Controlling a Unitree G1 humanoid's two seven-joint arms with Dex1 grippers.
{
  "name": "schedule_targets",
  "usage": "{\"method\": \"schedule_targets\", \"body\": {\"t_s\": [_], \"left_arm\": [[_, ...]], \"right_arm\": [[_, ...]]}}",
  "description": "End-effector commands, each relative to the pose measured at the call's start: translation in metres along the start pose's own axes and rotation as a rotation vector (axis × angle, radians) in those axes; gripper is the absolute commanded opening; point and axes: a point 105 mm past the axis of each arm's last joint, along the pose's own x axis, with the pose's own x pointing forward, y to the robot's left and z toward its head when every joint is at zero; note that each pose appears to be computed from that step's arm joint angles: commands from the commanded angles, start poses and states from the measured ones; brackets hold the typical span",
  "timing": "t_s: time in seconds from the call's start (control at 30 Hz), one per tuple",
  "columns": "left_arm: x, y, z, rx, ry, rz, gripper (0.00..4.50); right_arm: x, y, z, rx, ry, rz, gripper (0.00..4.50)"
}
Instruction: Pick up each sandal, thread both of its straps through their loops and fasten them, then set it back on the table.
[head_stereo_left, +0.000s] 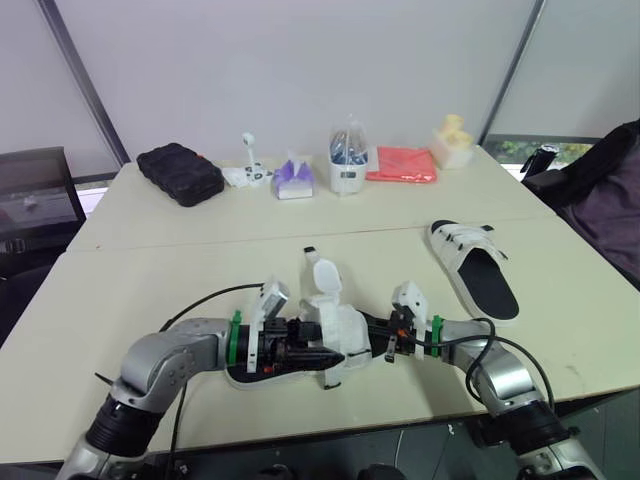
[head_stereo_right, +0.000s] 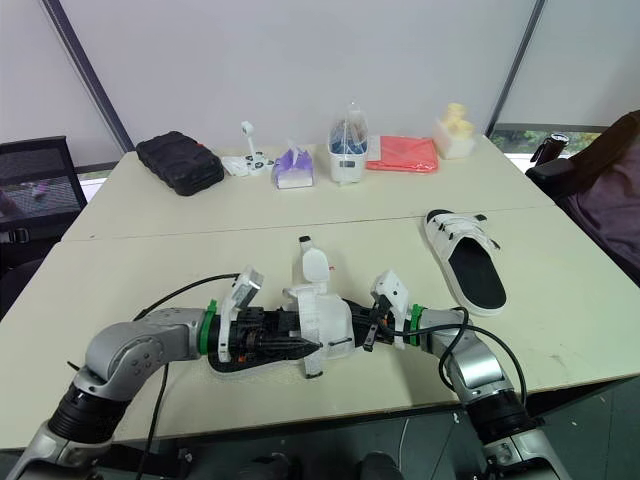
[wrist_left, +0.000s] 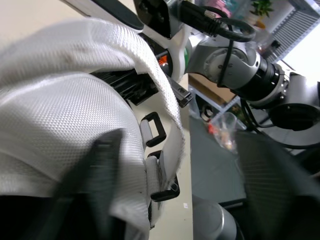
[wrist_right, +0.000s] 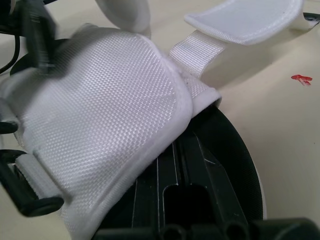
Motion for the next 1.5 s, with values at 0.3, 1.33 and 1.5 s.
{"method": "schedule_targets", "body": {"t_s": [0.3, 1.33, 1.5], "left_arm": [[-0.046, -0.048, 0.002, -0.135, -0.044, -0.065, 4.48], [0.015, -0.001, -0.049, -0.147, 0.110, -0.074, 2.55], [0.005, -0.018, -0.045, -0.179, 0.081, -0.143, 0.04]], "right_arm": [[0.000, 0.010, -0.038, 0.083, 0.124, 0.019, 0.00], [-0.001, 0.009, -0.034, 0.092, 0.119, 0.005, 0.00], [-0.005, 0.009, -0.035, 0.097, 0.126, 0.004, 0.00]]}}
